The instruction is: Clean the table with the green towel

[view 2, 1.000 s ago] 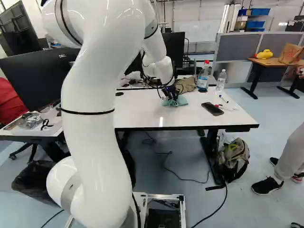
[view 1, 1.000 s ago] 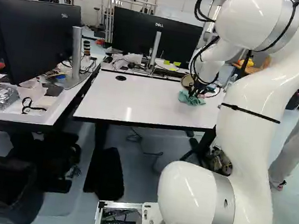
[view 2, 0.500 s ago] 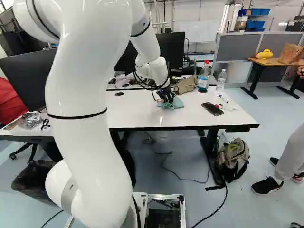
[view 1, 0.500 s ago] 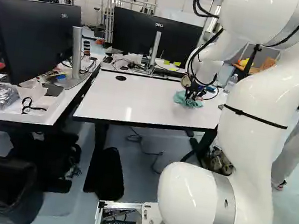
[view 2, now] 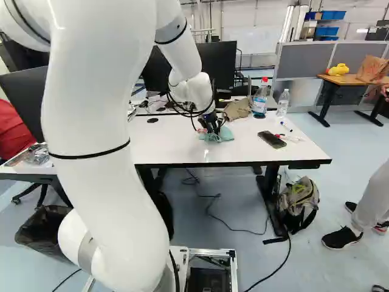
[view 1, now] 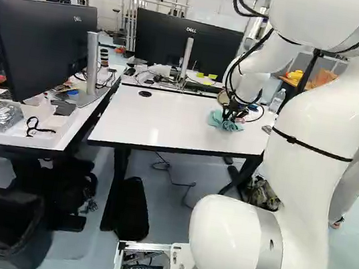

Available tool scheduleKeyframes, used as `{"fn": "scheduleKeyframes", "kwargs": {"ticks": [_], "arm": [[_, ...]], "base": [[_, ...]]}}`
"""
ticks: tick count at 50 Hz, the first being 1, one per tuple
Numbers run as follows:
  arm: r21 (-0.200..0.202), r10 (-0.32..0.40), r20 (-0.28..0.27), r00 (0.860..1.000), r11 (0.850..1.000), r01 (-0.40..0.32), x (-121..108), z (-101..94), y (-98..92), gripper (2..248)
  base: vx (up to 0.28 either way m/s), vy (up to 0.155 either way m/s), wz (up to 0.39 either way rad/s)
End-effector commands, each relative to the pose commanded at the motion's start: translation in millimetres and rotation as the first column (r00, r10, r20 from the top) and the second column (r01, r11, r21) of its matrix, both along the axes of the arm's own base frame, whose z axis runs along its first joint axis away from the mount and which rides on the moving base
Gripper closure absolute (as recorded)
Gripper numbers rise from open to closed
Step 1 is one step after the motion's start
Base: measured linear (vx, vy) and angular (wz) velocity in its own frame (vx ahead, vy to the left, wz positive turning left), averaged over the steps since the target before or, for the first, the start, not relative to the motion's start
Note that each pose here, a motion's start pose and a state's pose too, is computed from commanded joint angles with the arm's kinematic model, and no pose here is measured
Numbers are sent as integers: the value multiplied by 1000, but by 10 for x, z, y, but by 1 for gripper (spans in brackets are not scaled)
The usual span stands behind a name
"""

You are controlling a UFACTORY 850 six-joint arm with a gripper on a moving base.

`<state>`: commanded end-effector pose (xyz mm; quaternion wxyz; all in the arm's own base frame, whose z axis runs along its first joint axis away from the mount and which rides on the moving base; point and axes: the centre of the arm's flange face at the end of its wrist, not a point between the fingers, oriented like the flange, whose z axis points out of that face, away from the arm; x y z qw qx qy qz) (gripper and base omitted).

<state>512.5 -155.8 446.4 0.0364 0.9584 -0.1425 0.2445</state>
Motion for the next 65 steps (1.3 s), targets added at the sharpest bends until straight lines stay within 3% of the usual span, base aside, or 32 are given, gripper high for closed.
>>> {"fn": "scheduleKeyframes", "kwargs": {"ticks": [28,42,65], "arm": [[-22,80,72,994,997,-78,262,352,376,204],[-31,125,104,987,992,-122,280,531,624,204],[-30,195,99,976,981,-193,196,534,1027,204]], "base": [[0,0,0],[0,0,0],[0,0,0]]}}
